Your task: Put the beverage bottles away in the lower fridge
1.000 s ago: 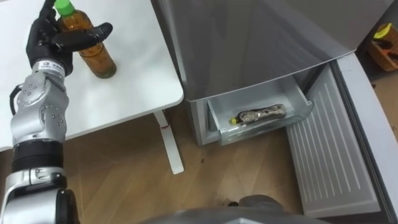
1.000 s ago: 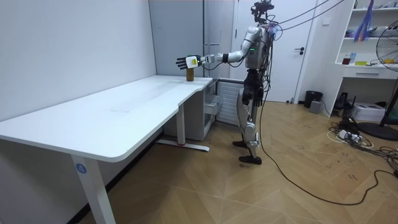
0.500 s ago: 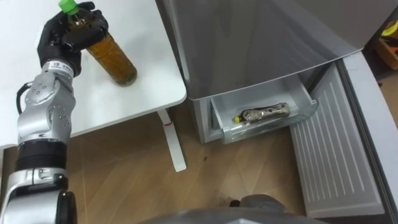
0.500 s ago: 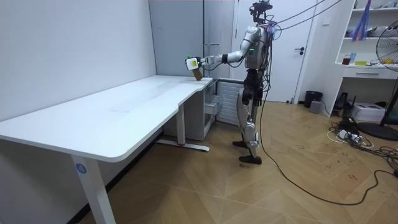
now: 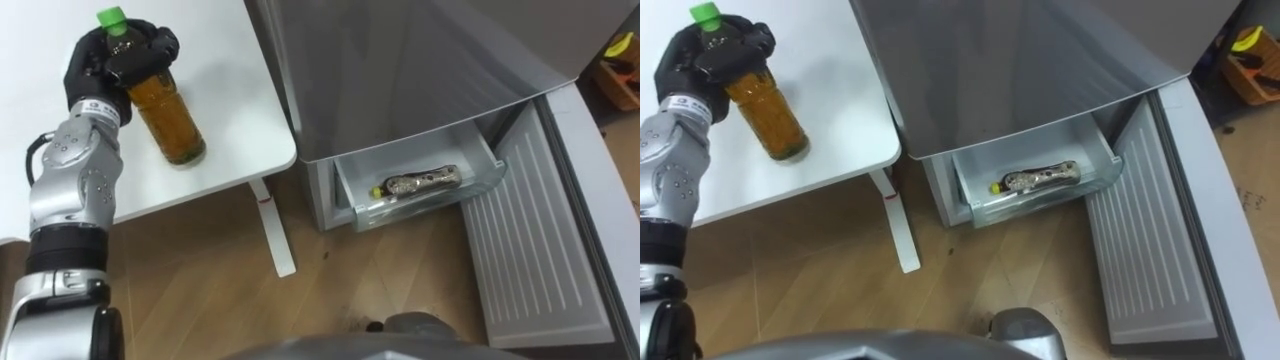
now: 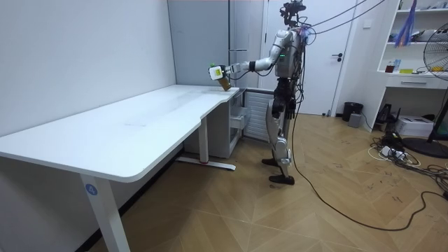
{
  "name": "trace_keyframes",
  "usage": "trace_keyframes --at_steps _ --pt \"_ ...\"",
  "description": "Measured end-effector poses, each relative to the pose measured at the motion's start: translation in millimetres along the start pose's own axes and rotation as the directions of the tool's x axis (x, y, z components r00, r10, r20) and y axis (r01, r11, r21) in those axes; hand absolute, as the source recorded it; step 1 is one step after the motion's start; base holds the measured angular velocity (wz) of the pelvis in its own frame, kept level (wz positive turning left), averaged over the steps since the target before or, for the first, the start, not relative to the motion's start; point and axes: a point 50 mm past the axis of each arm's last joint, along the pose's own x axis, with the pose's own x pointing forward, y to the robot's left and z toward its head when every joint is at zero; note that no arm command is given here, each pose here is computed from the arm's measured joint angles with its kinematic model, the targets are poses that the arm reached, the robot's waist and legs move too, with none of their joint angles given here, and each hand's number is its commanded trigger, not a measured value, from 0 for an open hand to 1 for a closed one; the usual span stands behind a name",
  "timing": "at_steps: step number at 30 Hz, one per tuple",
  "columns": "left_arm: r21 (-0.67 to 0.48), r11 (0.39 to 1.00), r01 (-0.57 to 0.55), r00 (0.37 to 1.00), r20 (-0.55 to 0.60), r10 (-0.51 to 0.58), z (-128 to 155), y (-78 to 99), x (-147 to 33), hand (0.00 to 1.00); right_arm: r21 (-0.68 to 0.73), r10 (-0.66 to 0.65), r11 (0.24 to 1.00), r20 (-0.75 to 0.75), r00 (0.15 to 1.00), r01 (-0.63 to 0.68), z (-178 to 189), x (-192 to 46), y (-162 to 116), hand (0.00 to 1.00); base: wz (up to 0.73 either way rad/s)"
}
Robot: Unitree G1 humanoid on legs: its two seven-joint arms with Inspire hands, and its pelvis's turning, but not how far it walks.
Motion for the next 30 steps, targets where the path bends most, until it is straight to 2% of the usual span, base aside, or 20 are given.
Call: trace_keyframes --at_steps 8,12,14,16,19,23,30 --pt "0.000 1.000 -0.007 1.000 0.017 0.007 4.0 -1.1 -0.3 1.00 0.005 0.002 1.000 -0.002 1.000 -0.002 0.5 0.2 0.5 0.00 0.00" --pt "0.000 1.000 -0.006 0.996 0.088 0.006 19.7 -7.7 -3.1 1.00 -0.031 0.011 0.999 0.000 1.000 -0.011 4.7 0.5 2.8 0.00 0.03" --pt "0.002 1.000 0.009 0.991 0.136 -0.009 29.2 -12.2 -7.6 1.00 -0.035 0.012 0.999 0.003 1.000 -0.012 5.6 0.5 3.4 0.00 0.10" --pt "0.012 0.999 0.042 0.976 0.212 -0.043 42.3 -18.3 -19.0 1.00 -0.039 0.011 0.999 0.000 1.000 -0.011 5.3 0.5 3.3 0.00 0.08" --pt "0.029 0.997 0.069 0.962 0.264 -0.074 48.1 -20.8 -35.5 1.00 -0.026 0.017 1.000 0.006 1.000 -0.017 6.4 0.6 4.7 0.00 0.00" --pt "0.018 0.994 0.109 0.960 0.256 -0.110 37.5 -24.6 -49.5 1.00 -0.012 0.021 1.000 0.008 1.000 -0.021 7.5 0.7 5.8 0.00 0.05" --pt "0.001 0.993 0.117 0.975 0.193 -0.115 16.0 -26.5 -58.7 1.00 -0.007 0.017 1.000 0.045 0.999 -0.016 19.6 0.6 8.0 0.00 0.21"
